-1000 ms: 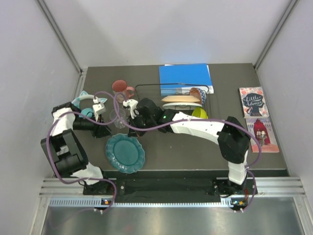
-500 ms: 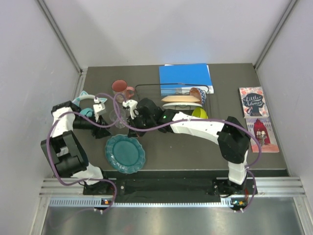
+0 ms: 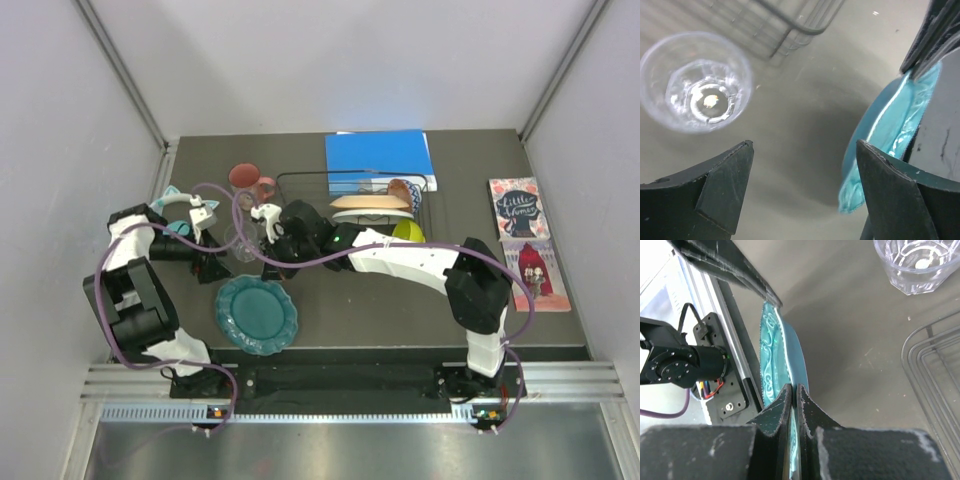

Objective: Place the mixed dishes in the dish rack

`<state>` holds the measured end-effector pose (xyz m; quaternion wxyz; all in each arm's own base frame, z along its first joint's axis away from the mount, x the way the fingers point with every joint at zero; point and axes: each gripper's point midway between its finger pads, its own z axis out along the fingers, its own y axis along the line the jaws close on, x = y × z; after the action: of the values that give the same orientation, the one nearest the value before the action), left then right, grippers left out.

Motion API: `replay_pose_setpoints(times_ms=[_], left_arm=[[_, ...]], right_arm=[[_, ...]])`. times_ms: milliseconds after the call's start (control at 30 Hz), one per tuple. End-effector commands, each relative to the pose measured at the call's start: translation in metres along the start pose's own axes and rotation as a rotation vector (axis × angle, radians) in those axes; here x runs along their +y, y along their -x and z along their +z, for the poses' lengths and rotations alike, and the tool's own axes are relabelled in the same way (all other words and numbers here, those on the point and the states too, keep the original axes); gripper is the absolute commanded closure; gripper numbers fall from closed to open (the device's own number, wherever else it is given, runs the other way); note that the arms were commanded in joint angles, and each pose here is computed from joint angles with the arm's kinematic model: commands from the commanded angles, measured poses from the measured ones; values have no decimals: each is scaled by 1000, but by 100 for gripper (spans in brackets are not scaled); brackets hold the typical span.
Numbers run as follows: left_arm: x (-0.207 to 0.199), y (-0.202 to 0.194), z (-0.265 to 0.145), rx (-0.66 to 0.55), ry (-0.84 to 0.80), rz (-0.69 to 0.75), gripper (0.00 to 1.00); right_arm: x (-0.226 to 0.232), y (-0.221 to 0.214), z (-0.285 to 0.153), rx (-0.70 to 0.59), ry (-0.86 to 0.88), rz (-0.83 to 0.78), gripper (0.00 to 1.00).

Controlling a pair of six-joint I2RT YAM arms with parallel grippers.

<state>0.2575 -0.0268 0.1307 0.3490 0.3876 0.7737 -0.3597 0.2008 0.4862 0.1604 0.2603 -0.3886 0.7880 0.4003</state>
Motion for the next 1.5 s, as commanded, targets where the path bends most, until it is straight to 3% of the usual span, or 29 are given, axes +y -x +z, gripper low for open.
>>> replay_pose_setpoints(times_ms=[0, 233, 467, 733, 1133, 1233, 1333, 1367, 1467], left_arm=[[-50, 11, 0, -11, -89, -95, 11], [-75, 6, 13, 78, -156, -54, 12], [-63, 23, 5, 78, -118, -53, 13], [-96, -7, 28, 151, -257, -81, 13], [-74, -6, 41, 132, -318, -138, 18], [-74, -5, 44, 125, -329, -147, 23], [-75, -4, 45, 121, -334, -148, 49], [-76, -4, 45, 124, -334, -148, 63], [-76, -5, 44, 133, -329, -141, 76]], right_arm=[[19, 50, -19, -151, 58, -64, 100], [17, 52, -19, -157, 61, -62, 100], [14, 50, -18, -154, 60, -58, 100], [13, 69, -24, -206, 65, -58, 100], [18, 100, -40, -240, 64, -119, 100], [19, 109, -44, -256, 64, -122, 100], [17, 109, -43, -253, 60, -122, 100], [17, 108, -42, -251, 61, -120, 100], [15, 104, -41, -240, 58, -119, 100]])
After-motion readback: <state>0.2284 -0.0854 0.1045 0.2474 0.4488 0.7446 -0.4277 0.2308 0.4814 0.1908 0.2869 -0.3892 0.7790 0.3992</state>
